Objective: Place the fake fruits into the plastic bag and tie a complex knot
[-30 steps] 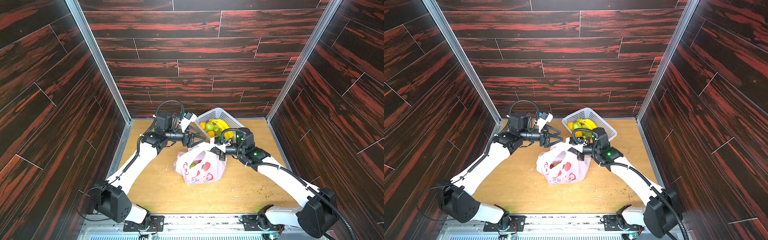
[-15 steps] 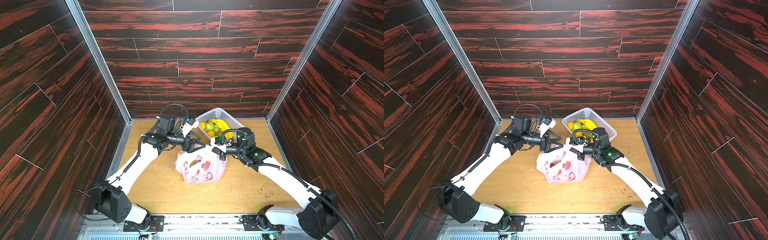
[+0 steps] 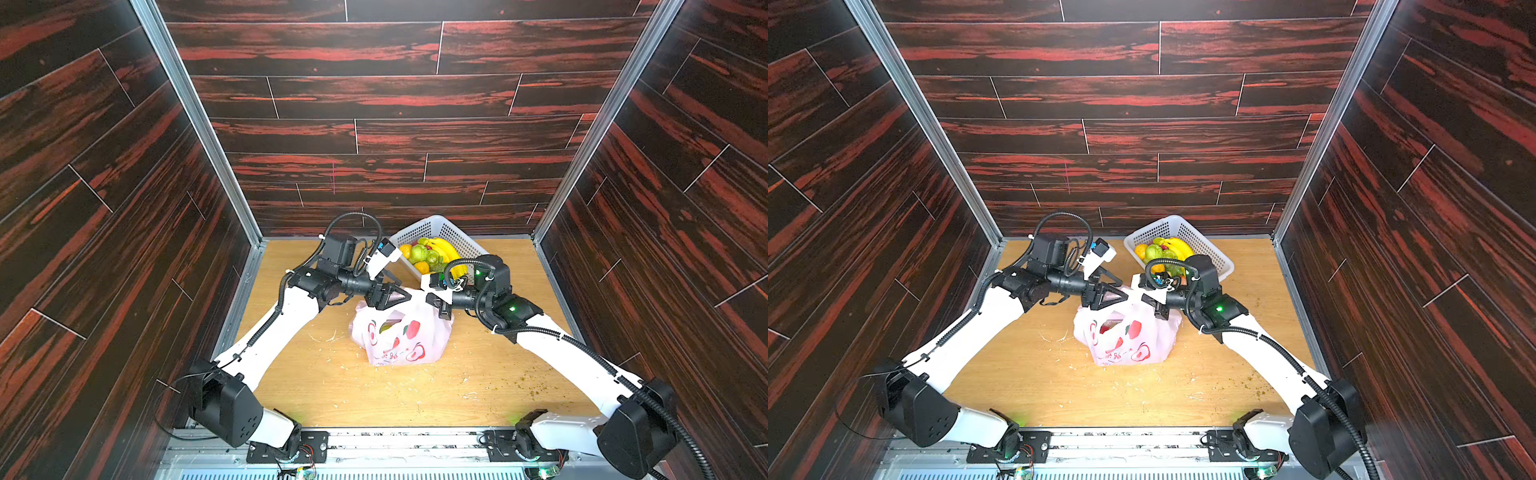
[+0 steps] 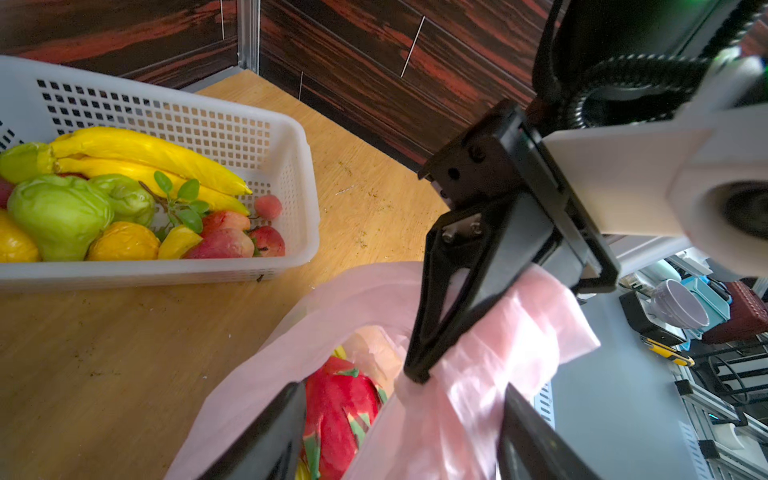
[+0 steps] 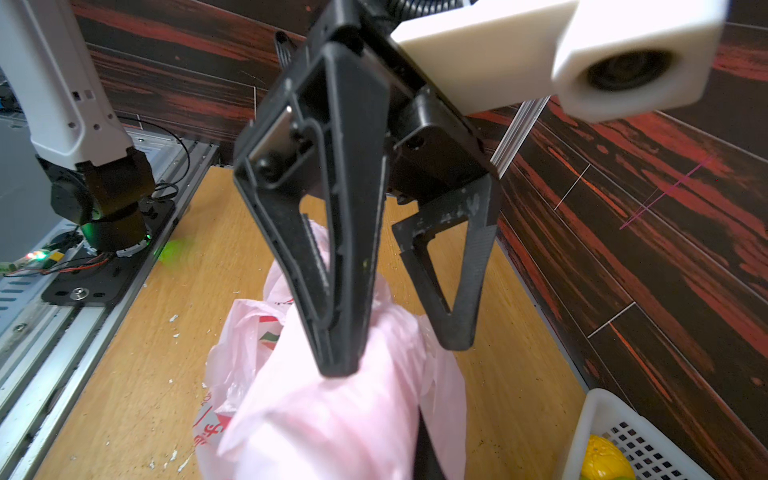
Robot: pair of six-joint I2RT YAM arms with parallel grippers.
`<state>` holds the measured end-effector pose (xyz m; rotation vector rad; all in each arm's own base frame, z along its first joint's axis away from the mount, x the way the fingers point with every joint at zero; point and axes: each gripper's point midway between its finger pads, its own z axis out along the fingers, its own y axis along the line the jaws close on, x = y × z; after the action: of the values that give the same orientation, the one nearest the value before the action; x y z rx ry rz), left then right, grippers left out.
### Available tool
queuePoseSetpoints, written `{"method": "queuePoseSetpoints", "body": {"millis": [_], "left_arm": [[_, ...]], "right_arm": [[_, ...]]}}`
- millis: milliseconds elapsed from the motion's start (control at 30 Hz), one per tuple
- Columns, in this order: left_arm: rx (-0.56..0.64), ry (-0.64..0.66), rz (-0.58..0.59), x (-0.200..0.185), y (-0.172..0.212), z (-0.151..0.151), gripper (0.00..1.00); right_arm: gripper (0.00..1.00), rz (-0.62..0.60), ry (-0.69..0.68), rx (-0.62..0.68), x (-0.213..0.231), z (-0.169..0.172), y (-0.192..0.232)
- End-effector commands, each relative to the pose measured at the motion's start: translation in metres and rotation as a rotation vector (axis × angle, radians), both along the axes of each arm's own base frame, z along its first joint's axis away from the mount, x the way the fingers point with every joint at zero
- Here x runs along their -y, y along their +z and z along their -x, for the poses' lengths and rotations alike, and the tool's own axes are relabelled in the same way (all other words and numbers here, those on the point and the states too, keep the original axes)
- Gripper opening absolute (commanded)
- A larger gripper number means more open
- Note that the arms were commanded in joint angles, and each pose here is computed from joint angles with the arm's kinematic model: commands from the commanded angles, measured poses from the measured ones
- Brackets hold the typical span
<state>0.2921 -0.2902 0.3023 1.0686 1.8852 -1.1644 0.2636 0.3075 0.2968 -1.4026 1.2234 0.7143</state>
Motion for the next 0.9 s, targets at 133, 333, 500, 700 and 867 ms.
{"method": "queuePoseSetpoints", "body": {"millis": [133,333,500,700,867], "left_arm": [[-0.021,-0.021,-0.031,0.0,-0.016,0.006,0.65],[-0.036,-0.034,-0.044,0.001,-0.022,0.01,0.53],[-0.027,-0.04,-0.031,0.002,-0.018,0.01,0.26],[0.0,-0.028,-0.037,0.0,-0.016,0.009,0.0],[0.028,0.003,-0.077,-0.005,-0.021,0.007,0.0]], "right_arm": [[0.0,-0.057,0.024,0.098,0.001,0.009,0.027],[0.0,-0.062,-0.002,0.106,0.001,0.004,0.029],[0.0,-0.053,0.004,0.096,0.0,0.004,0.025],[0.0,-0.021,-0.022,0.075,0.003,0.002,0.018],[0.2,0.041,-0.087,0.029,0.013,-0.001,0.012]]}}
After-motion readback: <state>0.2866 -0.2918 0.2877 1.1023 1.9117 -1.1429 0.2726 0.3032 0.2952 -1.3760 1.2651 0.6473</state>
